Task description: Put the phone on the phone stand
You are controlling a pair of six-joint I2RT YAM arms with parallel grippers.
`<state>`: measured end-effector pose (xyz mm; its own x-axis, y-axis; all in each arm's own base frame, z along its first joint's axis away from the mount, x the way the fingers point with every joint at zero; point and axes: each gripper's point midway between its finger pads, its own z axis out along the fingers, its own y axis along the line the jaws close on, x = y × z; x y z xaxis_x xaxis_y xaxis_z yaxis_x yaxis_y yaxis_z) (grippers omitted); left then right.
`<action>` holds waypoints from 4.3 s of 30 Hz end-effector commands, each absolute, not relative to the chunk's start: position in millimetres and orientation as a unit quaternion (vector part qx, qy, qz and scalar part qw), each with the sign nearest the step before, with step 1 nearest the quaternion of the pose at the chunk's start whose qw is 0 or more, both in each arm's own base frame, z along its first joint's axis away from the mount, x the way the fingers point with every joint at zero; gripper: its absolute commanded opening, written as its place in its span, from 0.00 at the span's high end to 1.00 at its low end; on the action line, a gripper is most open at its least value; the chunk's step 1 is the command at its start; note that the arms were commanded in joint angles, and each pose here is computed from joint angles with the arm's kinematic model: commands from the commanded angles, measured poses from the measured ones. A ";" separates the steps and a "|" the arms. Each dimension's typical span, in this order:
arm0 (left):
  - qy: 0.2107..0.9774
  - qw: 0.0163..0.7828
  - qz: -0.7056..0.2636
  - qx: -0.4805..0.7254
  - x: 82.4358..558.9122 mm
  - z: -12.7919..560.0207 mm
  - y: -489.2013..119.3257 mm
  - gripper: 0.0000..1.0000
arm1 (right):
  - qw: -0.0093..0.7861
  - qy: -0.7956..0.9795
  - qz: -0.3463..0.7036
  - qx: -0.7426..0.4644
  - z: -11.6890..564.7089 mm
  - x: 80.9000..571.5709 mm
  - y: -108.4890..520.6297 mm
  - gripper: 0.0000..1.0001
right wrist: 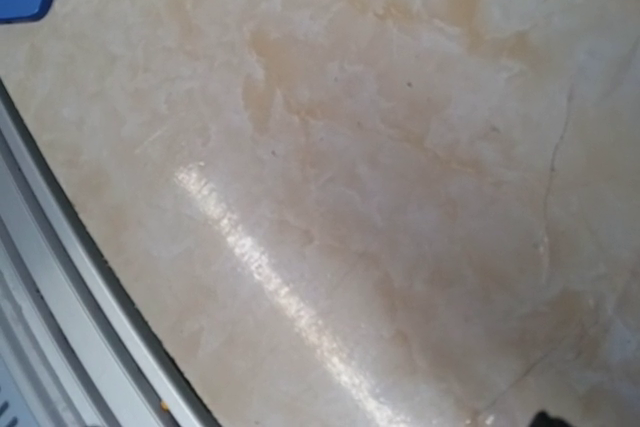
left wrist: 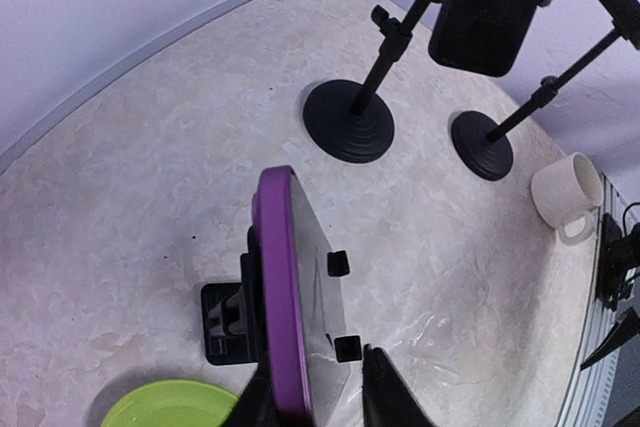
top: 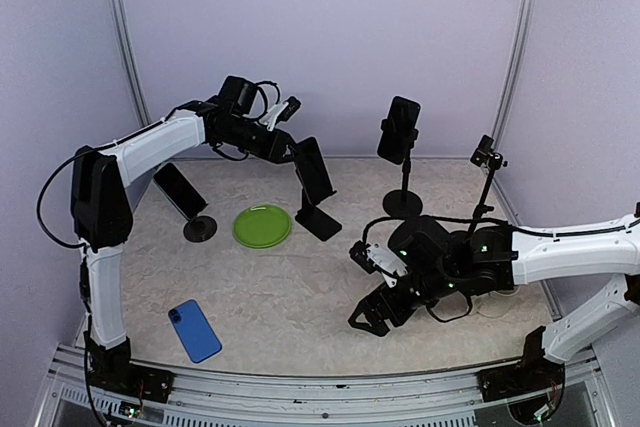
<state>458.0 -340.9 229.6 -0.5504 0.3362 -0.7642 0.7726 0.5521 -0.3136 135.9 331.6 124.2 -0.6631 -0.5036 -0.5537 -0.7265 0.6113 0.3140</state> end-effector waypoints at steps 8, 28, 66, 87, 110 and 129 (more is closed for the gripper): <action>0.815 0.380 -0.308 0.311 496.1 236.7 -337.2 0.58 | 0.202 0.876 0.256 -0.355 120.2 138.4 330.8 0.09; 0.815 0.404 -0.321 0.263 519.6 246.2 -332.4 0.39 | 0.196 0.880 0.250 -0.352 119.0 140.6 329.3 0.08; 0.785 0.402 -0.323 0.344 264.2 311.7 -443.5 0.36 | 0.501 0.862 0.014 0.078 367.9 300.5 100.8 0.06; 0.782 0.409 -0.336 0.330 249.2 304.9 -426.6 0.36 | 0.417 0.903 0.038 0.091 321.9 345.6 83.6 0.07; 0.778 0.394 -0.351 0.342 242.6 301.8 -441.7 0.36 | 0.419 0.899 0.060 0.114 312.5 342.1 65.4 0.24; 0.779 0.394 -0.344 0.346 243.1 298.3 -442.4 0.36 | 0.421 0.898 0.074 0.104 315.7 360.3 76.1 0.34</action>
